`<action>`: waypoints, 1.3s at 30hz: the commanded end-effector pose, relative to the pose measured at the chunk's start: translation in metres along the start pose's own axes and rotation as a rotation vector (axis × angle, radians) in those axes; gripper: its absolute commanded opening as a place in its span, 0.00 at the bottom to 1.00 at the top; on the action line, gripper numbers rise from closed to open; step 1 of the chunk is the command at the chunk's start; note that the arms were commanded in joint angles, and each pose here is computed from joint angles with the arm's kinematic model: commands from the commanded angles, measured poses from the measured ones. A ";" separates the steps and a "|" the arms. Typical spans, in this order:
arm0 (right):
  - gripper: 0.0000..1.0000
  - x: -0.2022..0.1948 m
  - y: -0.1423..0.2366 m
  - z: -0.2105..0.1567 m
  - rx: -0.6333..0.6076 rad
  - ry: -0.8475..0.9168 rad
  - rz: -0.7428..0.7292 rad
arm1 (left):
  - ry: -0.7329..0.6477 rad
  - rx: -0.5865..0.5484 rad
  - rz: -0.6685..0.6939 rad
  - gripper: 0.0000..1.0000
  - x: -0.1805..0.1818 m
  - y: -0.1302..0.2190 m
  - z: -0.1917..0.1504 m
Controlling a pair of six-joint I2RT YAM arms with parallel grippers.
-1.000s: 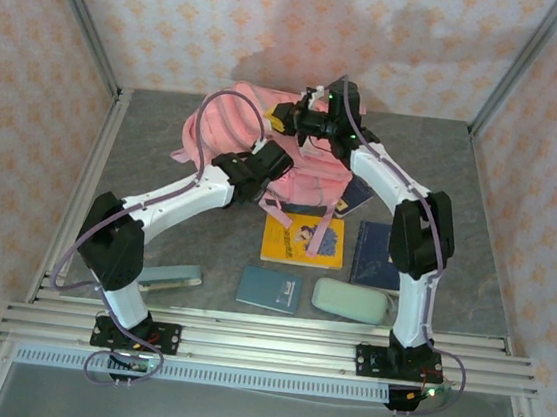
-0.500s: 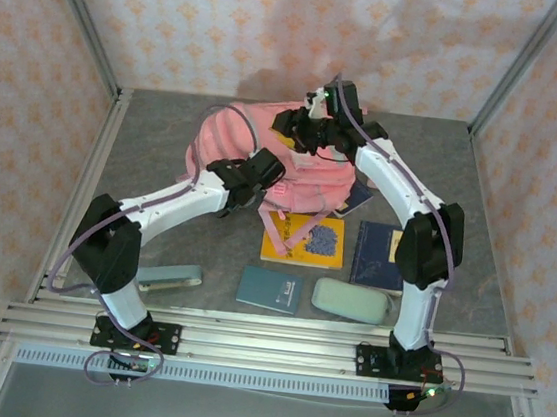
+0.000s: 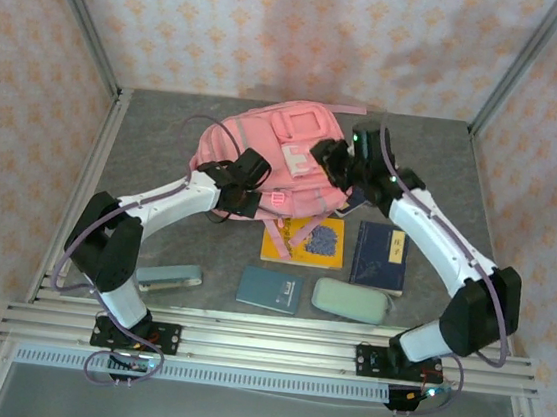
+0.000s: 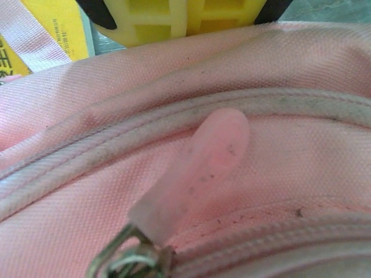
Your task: Pack books, pencil case, and school supplies into a backpack
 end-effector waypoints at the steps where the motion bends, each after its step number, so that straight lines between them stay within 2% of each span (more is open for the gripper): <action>1: 0.51 -0.033 -0.021 -0.008 -0.004 -0.195 0.034 | 0.063 -0.069 -0.109 0.00 -0.010 0.014 0.011; 3: 0.71 -0.048 -0.035 -0.015 0.017 -0.238 0.042 | 0.067 -0.068 -0.124 0.00 -0.011 0.015 0.010; 6: 0.80 -0.060 -0.057 -0.020 0.058 -0.272 0.073 | 0.076 -0.066 -0.138 0.00 -0.010 0.017 0.010; 11: 0.79 -0.069 -0.091 -0.017 0.069 -0.292 0.144 | 0.090 -0.056 -0.166 0.00 -0.009 0.020 0.008; 14: 0.71 -0.082 -0.105 -0.014 0.050 -0.294 0.152 | 0.107 -0.057 -0.179 0.00 -0.006 0.025 0.009; 16: 0.60 -0.091 -0.110 -0.010 0.029 -0.291 0.153 | 0.112 -0.058 -0.191 0.00 -0.005 0.027 0.009; 20: 0.14 -0.104 -0.114 0.004 -0.004 -0.275 0.139 | 0.095 -0.040 -0.192 0.00 -0.004 0.029 0.008; 22: 0.01 -0.107 -0.113 0.011 -0.016 -0.268 0.121 | 0.087 -0.030 -0.177 0.00 -0.002 0.027 0.006; 31: 0.00 -0.108 -0.107 0.051 -0.047 -0.214 0.038 | 0.057 0.011 -0.093 0.00 0.010 0.019 -0.004; 39: 0.00 -0.089 -0.102 0.094 -0.086 -0.128 -0.012 | 0.056 0.046 -0.083 0.00 0.013 0.015 -0.009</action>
Point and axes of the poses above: each hand's point on the last joint's axis, 136 mm out from that joint toward the fingers, its own y axis back along the fingers, its own x axis along the line the jaws close on, z = x × y, the point moved 6 cm from there along y, back along the fingers, and after that the axes turned 1 degree about -y, right-handed, at the moved point
